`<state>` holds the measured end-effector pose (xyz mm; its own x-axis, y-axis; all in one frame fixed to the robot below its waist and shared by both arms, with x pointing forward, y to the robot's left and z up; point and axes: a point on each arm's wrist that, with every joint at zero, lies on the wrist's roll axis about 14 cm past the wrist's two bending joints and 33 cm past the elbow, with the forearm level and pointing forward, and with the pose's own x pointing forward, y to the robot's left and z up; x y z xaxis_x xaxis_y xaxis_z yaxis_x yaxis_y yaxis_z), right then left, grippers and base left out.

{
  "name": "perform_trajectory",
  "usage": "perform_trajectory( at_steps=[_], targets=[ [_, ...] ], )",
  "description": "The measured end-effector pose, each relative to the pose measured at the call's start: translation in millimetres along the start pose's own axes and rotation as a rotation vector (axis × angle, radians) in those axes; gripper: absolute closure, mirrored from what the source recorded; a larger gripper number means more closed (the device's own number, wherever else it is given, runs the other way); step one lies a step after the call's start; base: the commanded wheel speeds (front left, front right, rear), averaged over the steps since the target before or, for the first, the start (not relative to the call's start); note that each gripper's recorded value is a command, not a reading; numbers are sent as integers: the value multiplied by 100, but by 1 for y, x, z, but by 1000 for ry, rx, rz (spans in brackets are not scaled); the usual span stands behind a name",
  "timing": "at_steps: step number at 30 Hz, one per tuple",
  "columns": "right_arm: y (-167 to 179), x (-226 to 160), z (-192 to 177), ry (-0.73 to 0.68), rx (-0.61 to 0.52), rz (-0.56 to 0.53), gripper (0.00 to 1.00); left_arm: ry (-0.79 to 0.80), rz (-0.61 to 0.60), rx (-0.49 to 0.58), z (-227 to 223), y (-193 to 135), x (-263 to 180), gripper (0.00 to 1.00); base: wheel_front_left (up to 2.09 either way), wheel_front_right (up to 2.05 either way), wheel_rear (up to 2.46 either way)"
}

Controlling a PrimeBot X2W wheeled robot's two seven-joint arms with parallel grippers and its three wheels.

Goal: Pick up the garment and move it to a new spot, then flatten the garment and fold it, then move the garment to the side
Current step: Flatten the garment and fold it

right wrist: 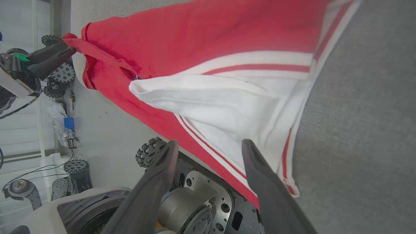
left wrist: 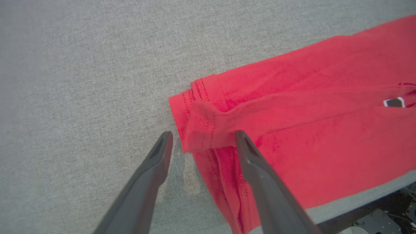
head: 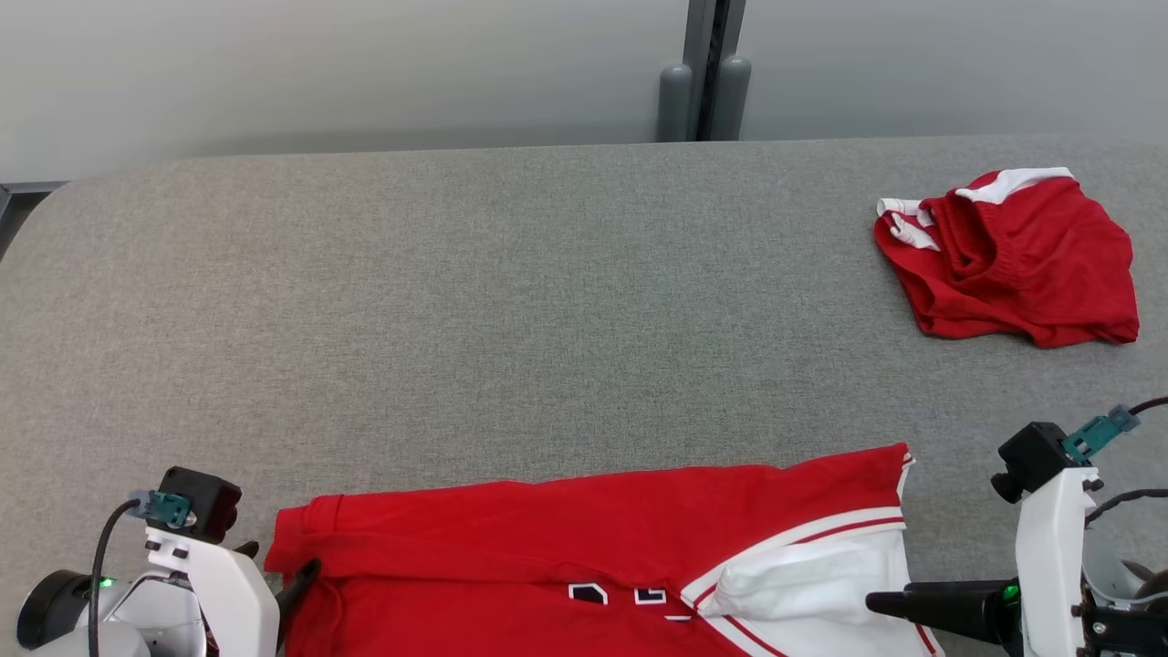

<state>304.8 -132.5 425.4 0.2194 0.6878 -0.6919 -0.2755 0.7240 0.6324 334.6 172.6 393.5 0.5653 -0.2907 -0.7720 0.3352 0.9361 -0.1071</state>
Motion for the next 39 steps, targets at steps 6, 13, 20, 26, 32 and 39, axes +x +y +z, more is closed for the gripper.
perform_trajectory(
  at_steps=[6, 13, 20, 26, 32, 39],
  targets=[
    [5, -6, -11, -25, 34, 18, 0, -47, 28, -15, 5, 3, -13, 0, 0, 0, 0],
    [14, -16, 19, -256, 41, 44, 0, -188, 64, -35, 27, 4, -23, 0, 0, 0, 0],
    [13, -29, 52, -551, 34, 36, 0, -371, 111, -83, 48, 6, -33, 0, 0, 0, 0],
    [6, -38, 64, -722, 68, 20, 0, -457, 162, -135, 49, 9, -37, 0, 0, 0, 0],
    [-11, -34, 56, -744, 72, -37, 0, -508, 181, -241, 48, 6, -36, 0, 0, 0, 0],
    [-27, -7, 30, -670, 99, -81, 0, -601, 207, -310, 62, 9, -37, 0, 0, 0, 0]
  ],
)
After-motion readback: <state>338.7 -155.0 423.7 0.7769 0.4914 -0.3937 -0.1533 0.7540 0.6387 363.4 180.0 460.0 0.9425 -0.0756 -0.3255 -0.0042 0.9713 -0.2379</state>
